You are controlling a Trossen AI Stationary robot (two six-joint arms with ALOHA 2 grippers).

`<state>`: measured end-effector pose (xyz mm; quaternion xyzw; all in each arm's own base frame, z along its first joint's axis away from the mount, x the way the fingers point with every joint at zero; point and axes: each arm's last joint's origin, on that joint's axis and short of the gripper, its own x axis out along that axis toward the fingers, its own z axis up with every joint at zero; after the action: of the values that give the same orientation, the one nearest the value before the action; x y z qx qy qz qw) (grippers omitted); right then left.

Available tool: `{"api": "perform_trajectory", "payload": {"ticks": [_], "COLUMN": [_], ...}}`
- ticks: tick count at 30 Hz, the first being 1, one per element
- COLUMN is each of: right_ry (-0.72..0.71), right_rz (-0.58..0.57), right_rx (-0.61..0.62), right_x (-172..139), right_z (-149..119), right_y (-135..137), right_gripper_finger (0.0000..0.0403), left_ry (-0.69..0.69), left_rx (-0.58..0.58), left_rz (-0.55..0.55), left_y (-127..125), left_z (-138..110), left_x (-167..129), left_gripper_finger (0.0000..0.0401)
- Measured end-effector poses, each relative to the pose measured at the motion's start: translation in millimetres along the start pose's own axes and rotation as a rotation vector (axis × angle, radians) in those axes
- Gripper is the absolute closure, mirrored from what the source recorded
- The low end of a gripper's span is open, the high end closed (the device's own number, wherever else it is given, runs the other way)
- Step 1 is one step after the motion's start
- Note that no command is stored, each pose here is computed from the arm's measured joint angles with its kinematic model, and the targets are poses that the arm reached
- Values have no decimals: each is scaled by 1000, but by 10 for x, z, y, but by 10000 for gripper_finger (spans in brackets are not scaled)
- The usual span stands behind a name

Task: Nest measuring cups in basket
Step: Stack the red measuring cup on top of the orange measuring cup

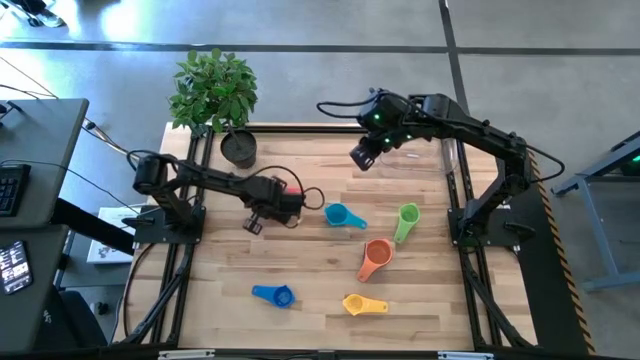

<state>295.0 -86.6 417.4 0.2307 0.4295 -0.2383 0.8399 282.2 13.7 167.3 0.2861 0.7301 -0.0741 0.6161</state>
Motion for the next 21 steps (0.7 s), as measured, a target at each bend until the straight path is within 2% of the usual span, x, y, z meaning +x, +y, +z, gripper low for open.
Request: {"api": "perform_trajectory", "payload": {"ticks": [8, 15, 21], "right_ry": [107, 226, 249], "right_rz": [60, 22, -11], "right_rx": [107, 96, 51], "right_x": [-8, -45, -92], "right_z": [-100, -320, -498], "right_y": [66, 242, 457], "right_gripper_finger": [318, 318, 318], "left_ry": [-60, -168, -253], "left_rx": [147, 238, 316], "left_rz": [127, 249, 351], "left_y": [-11, 2, -45], "left_z": [60, 80, 75], "left_x": [-293, -711, -1079], "left_gripper_finger": [398, 399, 397]}}
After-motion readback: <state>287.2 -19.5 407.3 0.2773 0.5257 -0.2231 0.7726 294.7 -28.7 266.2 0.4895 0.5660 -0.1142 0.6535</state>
